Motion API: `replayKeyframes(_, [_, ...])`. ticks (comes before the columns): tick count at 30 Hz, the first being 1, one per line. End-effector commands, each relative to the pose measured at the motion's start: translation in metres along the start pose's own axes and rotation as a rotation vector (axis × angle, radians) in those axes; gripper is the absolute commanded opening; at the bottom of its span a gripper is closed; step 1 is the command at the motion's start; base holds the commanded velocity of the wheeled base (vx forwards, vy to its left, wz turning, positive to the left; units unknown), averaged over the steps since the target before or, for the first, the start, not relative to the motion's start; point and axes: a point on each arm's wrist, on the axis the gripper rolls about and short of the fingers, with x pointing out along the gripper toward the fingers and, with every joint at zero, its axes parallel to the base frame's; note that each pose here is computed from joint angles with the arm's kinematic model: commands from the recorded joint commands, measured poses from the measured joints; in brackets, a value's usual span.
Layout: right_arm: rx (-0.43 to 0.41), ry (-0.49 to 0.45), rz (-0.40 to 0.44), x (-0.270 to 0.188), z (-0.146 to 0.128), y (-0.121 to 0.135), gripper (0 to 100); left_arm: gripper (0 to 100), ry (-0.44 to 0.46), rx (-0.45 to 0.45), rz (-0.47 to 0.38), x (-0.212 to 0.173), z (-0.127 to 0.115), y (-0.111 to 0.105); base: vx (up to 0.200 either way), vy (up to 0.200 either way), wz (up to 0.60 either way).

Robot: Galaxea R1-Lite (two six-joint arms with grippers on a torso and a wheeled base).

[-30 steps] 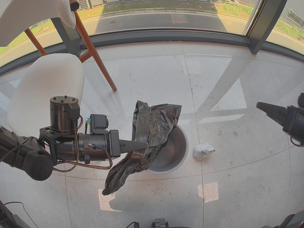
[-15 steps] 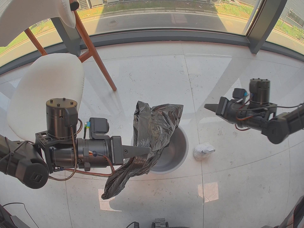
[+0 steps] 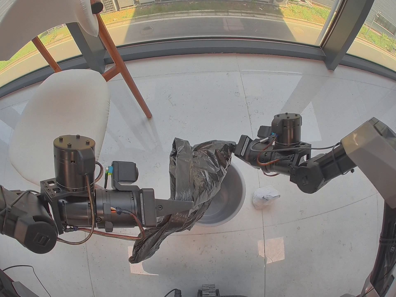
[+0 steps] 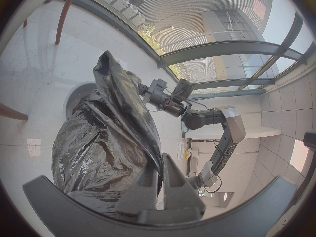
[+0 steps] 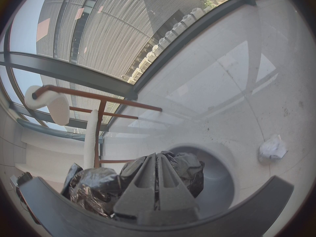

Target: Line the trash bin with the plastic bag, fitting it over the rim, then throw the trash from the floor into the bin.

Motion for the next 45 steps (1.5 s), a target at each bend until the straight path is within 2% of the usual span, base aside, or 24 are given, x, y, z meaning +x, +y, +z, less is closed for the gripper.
replayKeyframes(1, [0.008,0.071,-0.025,0.017,-0.029,-0.009,0,0,-0.001,0.001,0.001,0.001,0.000,0.001,0.000,0.000,0.00])
replayKeyframes(9, [0.016,0.139,-0.067,0.019,-0.052,-0.022,0,0,-0.023,0.008,0.013,0.010,0.010,0.003,0.000,0.000,0.00])
replayKeyframes(14, [0.026,0.165,-0.090,0.015,-0.060,-0.027,0,0,-0.044,0.024,0.001,0.022,0.025,0.003,0.000,0.000,0.00])
replayKeyframes(19, [0.020,0.194,-0.117,0.016,-0.070,-0.035,0,0,-0.073,0.085,0.046,0.043,0.037,0.014,0.000,0.000,0.00])
replayKeyframes(21, [0.011,0.179,-0.132,0.015,-0.068,-0.036,0,0,-0.083,0.100,0.065,0.048,0.040,0.017,0.000,0.000,0.00])
replayKeyframes(25, [0.015,0.060,-0.177,-0.003,-0.026,-0.040,0,0,-0.099,0.108,0.071,0.053,0.047,0.018,0.000,0.000,0.00])
replayKeyframes(28, [0.034,0.049,-0.216,-0.023,-0.005,-0.038,0,0,-0.106,0.113,0.074,0.053,0.050,0.018,0.000,0.000,0.00])
replayKeyframes(33, [0.046,0.019,-0.219,-0.060,0.025,-0.013,0,0,-0.079,0.098,0.095,0.052,0.050,0.018,0.000,0.000,0.00])
replayKeyframes(36, [0.043,0.011,-0.213,-0.076,0.031,0.000,0,0,-0.074,0.100,0.113,0.052,0.052,0.017,0.000,0.000,0.00])
replayKeyframes(39, [0.044,0.025,-0.215,-0.096,0.031,0.010,0,0,-0.067,0.150,0.151,0.053,0.051,0.019,0.000,0.000,0.00])
replayKeyframes(45, [0.040,0.030,-0.214,-0.107,0.025,0.013,0,0,0.045,0.274,0.210,0.053,0.041,0.025,0.000,0.000,0.00])
